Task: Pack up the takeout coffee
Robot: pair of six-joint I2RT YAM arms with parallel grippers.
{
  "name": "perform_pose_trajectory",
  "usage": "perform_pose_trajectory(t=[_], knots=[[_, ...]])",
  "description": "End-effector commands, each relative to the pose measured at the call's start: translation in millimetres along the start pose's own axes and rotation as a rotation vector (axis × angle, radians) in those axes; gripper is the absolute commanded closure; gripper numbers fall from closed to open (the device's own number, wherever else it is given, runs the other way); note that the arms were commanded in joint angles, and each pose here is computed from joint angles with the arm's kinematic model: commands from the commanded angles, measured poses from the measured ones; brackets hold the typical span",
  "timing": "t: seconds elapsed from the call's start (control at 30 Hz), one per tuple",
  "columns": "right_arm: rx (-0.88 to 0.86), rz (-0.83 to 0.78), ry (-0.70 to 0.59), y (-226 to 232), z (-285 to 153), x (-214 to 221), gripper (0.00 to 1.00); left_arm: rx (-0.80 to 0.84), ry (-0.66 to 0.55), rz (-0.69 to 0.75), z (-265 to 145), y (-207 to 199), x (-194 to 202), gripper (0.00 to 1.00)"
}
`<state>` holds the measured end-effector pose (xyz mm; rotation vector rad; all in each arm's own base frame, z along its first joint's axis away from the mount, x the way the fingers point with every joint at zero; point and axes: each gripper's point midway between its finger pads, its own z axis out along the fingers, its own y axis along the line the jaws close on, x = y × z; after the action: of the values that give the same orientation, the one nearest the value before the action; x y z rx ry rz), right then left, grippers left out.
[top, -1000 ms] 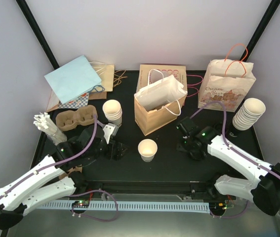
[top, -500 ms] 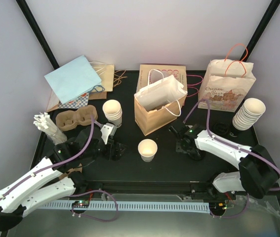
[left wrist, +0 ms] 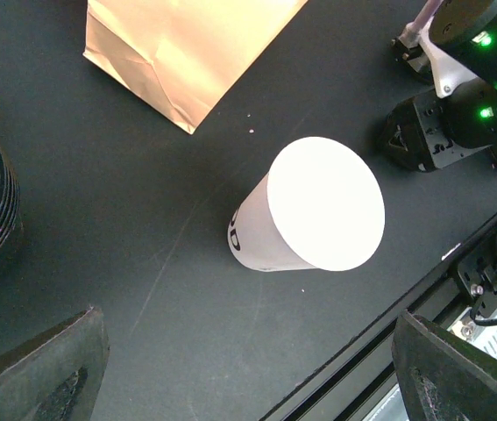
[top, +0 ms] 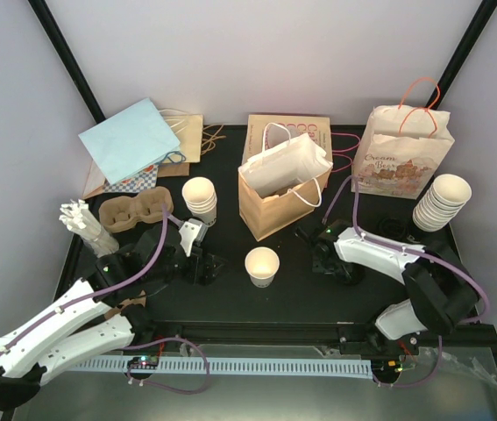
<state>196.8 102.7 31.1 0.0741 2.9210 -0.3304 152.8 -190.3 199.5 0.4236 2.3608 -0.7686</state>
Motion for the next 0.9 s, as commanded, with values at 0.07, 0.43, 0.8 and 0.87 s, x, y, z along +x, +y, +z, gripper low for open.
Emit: perform_pose_trajectory(t=[0.07, 0.43, 0.8, 0.87], knots=[[0.067, 0.01, -0.022, -8, 4, -4, 0.65, -0.008, -0.026, 0.008, -3, 0, -7, 0.09], [0.006, 0.011, -0.023, 2, -1, -5, 0.85, -0.011, -0.024, 0.007, -3, 1, -6, 0.09], [-0.207, 0.04, -0.058, 25, -37, -12, 0.95, -0.027, -0.037, 0.0, -7, 5, -6, 0.09], [-0.278, 0.053, -0.078, 30, -52, -16, 0.95, -0.029, -0.038, -0.003, -7, 5, -6, 0.09]])
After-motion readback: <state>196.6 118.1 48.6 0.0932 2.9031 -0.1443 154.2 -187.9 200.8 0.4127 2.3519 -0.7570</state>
